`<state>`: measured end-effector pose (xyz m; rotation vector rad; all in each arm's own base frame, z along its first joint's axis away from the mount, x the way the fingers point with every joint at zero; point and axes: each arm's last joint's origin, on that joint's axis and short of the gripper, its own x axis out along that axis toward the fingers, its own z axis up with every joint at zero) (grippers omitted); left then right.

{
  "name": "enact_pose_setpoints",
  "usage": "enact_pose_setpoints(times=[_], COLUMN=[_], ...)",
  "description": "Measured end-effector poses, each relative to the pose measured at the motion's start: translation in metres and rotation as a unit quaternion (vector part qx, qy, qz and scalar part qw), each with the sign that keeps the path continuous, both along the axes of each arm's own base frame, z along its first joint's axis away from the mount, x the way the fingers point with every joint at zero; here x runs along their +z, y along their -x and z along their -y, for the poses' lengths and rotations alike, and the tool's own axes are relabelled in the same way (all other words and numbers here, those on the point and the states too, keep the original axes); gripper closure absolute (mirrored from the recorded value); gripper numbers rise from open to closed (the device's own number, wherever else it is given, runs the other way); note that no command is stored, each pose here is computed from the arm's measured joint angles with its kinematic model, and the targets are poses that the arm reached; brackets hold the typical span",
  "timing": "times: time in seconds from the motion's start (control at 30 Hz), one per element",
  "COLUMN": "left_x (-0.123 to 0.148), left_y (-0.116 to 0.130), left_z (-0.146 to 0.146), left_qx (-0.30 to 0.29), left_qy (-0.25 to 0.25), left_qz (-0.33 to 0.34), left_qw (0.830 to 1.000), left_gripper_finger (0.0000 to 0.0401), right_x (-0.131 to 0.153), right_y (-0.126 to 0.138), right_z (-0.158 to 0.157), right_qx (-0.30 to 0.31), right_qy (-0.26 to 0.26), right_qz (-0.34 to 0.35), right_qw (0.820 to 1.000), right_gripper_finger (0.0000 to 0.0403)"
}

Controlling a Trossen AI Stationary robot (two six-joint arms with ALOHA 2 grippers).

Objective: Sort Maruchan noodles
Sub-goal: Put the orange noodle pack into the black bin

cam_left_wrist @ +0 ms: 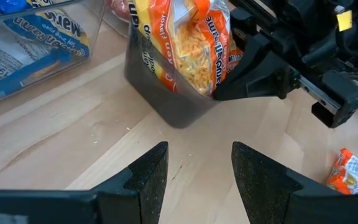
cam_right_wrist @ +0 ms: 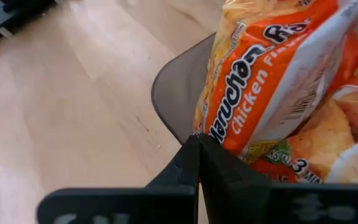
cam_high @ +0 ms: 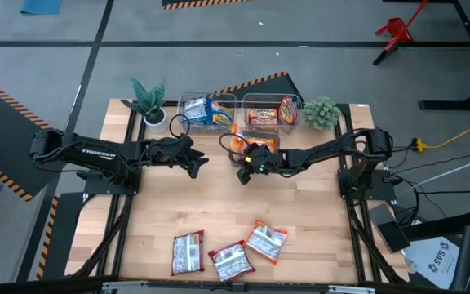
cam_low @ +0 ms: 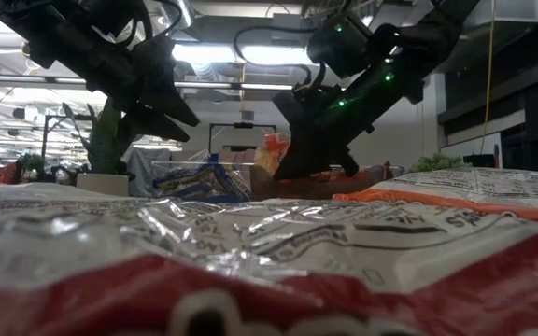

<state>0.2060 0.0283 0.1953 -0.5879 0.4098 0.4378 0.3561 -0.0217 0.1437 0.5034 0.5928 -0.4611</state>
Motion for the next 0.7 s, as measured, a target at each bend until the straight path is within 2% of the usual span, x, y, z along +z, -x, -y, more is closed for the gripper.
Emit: enact_pose_setpoints(times=[0.17,0.4,0.53,0.7], left_x=[0.000,0.000,0.000,0.000], left_y=[0.000,0.000,0.000,0.000], left_z=[0.000,0.000,0.000,0.000], left_qx=[0.000,0.000,-0.004,-0.007], left_qy=[0.000,0.000,0.002,0.004], left_qz=[0.001,0.002,0.002,0.002], left_qw=[1.000,1.000,1.000,1.000], left_gripper_finger=[0.0229,0.0229,0.0229,0.0229], right_x=[0.003,0.045,0.060,0.065], right_y=[0.001,-0.010,-0.016,-0.013], right_z=[0.005,0.004,0.000,-0.011], right_qx=[0.033,0.067,0.077,0.041], right_qy=[-0.028,0.012,0.035,0.081], right_qz=[0.001,0.033,0.009,-0.059], right_qw=[0.999,0.997,0.996,0.994], right_gripper_finger=[0.0402,0.0402,0.0402,0.0402])
